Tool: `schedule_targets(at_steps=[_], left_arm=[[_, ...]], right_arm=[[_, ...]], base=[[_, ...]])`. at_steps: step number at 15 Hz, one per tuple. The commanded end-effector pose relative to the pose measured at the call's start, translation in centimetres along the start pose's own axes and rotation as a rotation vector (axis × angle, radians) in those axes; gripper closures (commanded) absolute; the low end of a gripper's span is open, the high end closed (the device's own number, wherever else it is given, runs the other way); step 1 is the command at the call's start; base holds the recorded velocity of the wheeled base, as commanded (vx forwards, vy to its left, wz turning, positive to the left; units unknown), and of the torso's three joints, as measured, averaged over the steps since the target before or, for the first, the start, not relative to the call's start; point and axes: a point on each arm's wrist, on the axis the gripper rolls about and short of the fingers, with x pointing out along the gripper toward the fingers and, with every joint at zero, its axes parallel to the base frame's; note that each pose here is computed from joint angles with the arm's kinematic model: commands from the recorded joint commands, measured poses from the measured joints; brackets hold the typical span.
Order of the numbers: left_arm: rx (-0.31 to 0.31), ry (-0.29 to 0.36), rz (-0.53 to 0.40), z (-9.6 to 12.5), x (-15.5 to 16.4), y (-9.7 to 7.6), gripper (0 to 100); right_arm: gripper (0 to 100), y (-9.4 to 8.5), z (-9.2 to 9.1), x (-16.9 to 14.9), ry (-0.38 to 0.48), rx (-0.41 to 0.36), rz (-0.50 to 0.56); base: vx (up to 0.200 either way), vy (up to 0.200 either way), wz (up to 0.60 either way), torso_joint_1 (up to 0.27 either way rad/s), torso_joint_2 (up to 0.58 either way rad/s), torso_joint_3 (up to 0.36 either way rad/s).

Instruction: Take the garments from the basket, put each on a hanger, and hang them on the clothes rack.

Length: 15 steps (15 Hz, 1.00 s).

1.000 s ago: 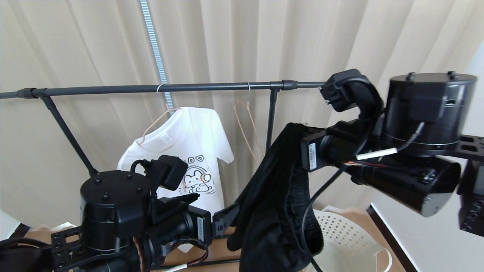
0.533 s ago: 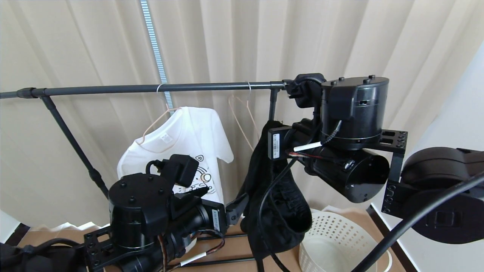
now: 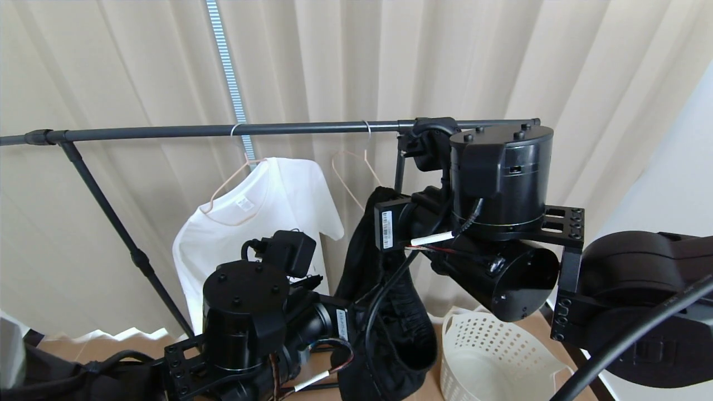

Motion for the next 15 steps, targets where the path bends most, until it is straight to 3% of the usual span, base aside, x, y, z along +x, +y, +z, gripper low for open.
schedule_targets(at_steps=[1,5,10,15], left_arm=[[0.005,0.010,0.025,-0.4,0.9,-0.1,0],[0.031,0.039,0.104,-1.8,1.7,0.4,0],[0.087,0.119,0.132,-3.9,2.0,1.0,0],[0.108,0.155,0.124,-5.0,1.9,0.8,0]], right_arm=[[100,0.3,0.2,-0.5,-0.009,0.002,0.005],[100,-0.1,1.4,-1.5,-0.046,0.019,-0.019],[100,-1.4,3.5,-3.4,-0.099,0.059,-0.018],[100,-2.2,4.3,-4.0,-0.123,0.080,-0.029]], base=[[0.000,0.000,0.00,0.000,0.00,0.000],[0.000,0.000,0.00,0.000,0.00,0.000],[0.000,0.000,0.00,0.000,0.00,0.000],[0.000,0.000,0.00,0.000,0.00,0.000]])
